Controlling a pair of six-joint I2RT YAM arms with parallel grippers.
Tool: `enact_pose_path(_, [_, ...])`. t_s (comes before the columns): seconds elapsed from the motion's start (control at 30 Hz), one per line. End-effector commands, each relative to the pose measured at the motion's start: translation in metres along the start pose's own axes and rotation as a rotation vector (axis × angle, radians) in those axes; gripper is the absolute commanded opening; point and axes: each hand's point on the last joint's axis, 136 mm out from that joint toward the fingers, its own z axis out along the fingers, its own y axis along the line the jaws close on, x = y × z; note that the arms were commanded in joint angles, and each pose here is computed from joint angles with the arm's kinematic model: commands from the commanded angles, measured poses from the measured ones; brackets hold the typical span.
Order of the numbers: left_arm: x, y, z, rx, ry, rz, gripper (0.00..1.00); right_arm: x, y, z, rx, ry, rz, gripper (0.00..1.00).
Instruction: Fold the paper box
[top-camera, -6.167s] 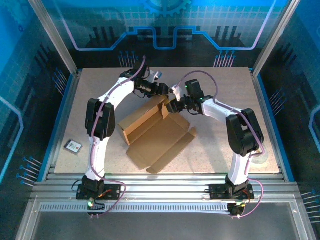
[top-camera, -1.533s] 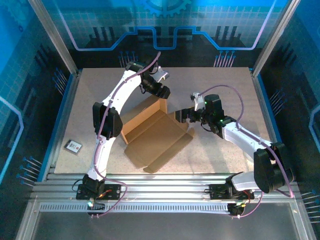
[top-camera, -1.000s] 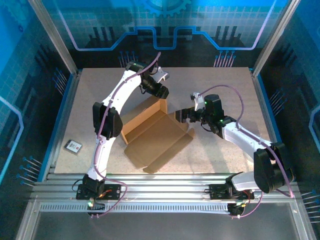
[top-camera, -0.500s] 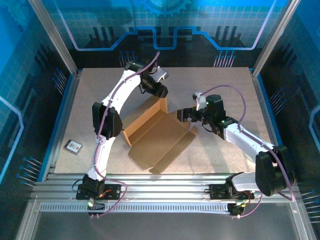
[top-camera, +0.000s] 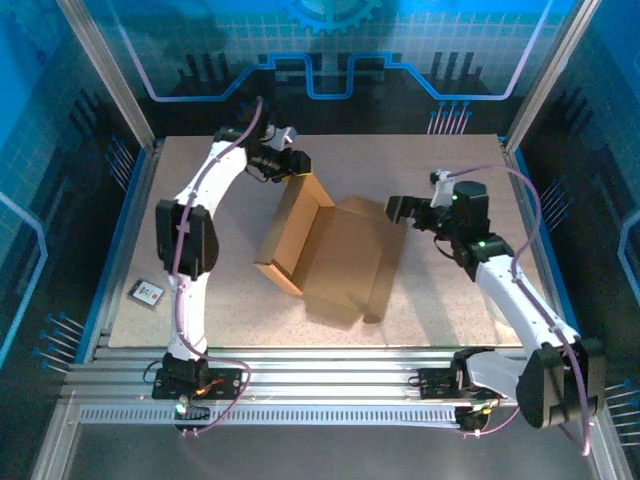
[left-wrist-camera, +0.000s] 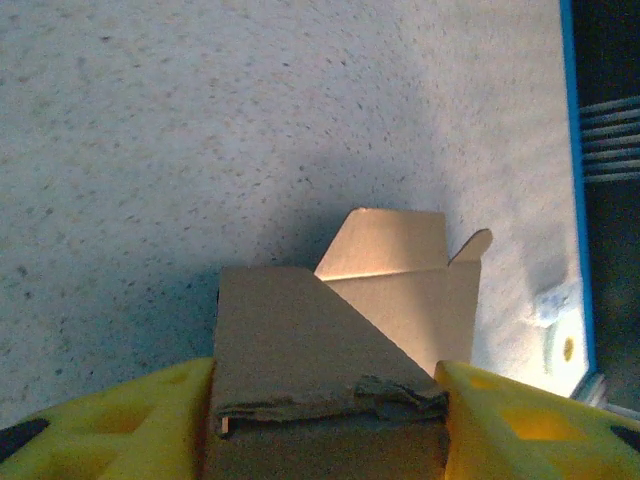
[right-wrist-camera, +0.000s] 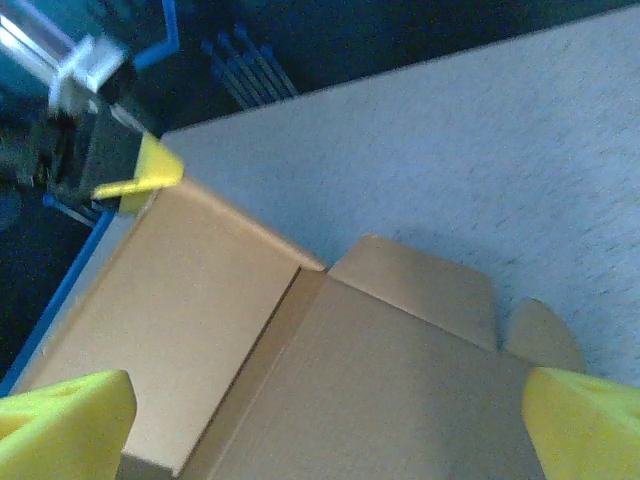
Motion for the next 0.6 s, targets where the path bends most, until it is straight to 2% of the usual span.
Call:
enact_pose_path(0.0, [-0.031, -0.026, -0.03, 0.172, -0.174, -0.082, 0.54, 0.0, -0.015, -0.018, 0.029, 0.037, 0.042, 1.0])
enact_pose_path(0.23, [-0.015, 0.014, -0.032, 0.256, -0.251, -0.218, 0.54, 0.022, -0.033, -0.02, -0.058, 0.136, 0.196, 1.0])
enact_pose_path(0.4, [0.001, 0.03, -0.031, 0.253, -0.248, -0.236, 0.54, 0.052, -0.031, 0.002, -0.117, 0.247, 0.226, 0.91])
enact_pose_path(0.57, [0.008, 0.04, -0.031, 0.236, -0.25, -0.251, 0.54, 0.081, -0.041, 0.025, -0.068, 0.324, 0.219, 0.85])
